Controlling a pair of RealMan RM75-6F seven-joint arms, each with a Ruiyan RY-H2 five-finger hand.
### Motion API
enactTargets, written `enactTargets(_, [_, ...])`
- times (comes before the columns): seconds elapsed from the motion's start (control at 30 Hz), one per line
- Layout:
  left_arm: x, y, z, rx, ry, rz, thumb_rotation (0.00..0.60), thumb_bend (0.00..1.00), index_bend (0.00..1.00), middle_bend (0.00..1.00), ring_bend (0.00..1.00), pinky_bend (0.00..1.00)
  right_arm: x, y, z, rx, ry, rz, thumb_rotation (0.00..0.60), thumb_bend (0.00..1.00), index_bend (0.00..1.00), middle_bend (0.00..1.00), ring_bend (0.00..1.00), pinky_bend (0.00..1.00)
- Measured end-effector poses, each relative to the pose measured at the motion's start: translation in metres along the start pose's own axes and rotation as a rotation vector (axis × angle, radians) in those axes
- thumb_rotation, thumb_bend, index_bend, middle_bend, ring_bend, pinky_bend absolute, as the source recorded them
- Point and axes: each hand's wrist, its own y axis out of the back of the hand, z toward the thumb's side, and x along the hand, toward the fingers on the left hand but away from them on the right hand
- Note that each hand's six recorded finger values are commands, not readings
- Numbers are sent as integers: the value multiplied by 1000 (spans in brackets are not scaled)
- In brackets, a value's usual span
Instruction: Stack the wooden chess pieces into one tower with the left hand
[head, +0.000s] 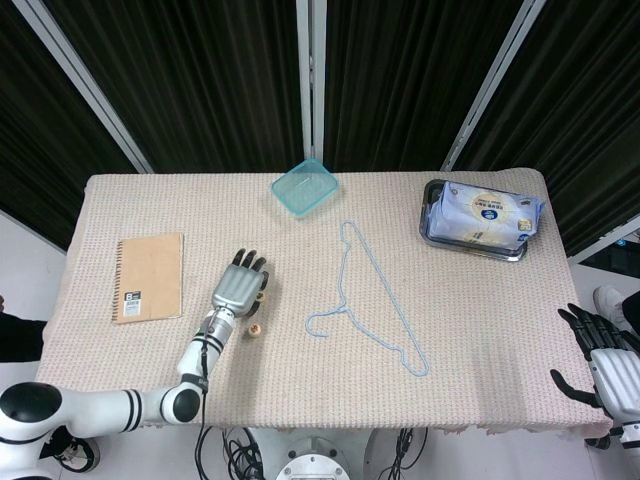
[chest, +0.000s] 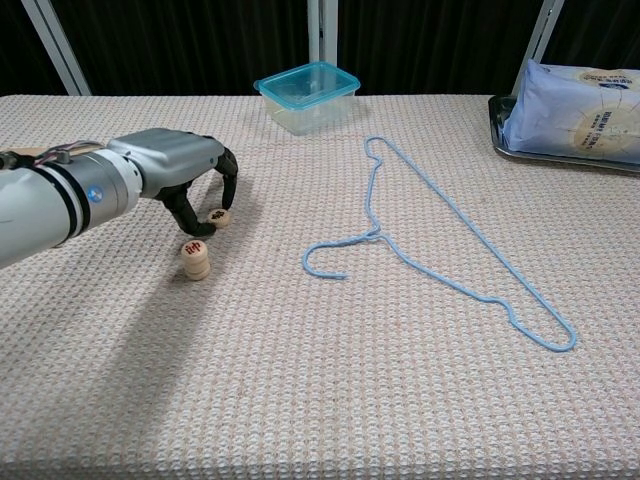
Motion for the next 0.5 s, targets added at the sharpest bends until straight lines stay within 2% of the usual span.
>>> enactTargets(0.5, [0,-3,1,6,0,-23,600,352,482,109,0,0,0,1,-1,-2,0,-1,600,263,0,0,0,0])
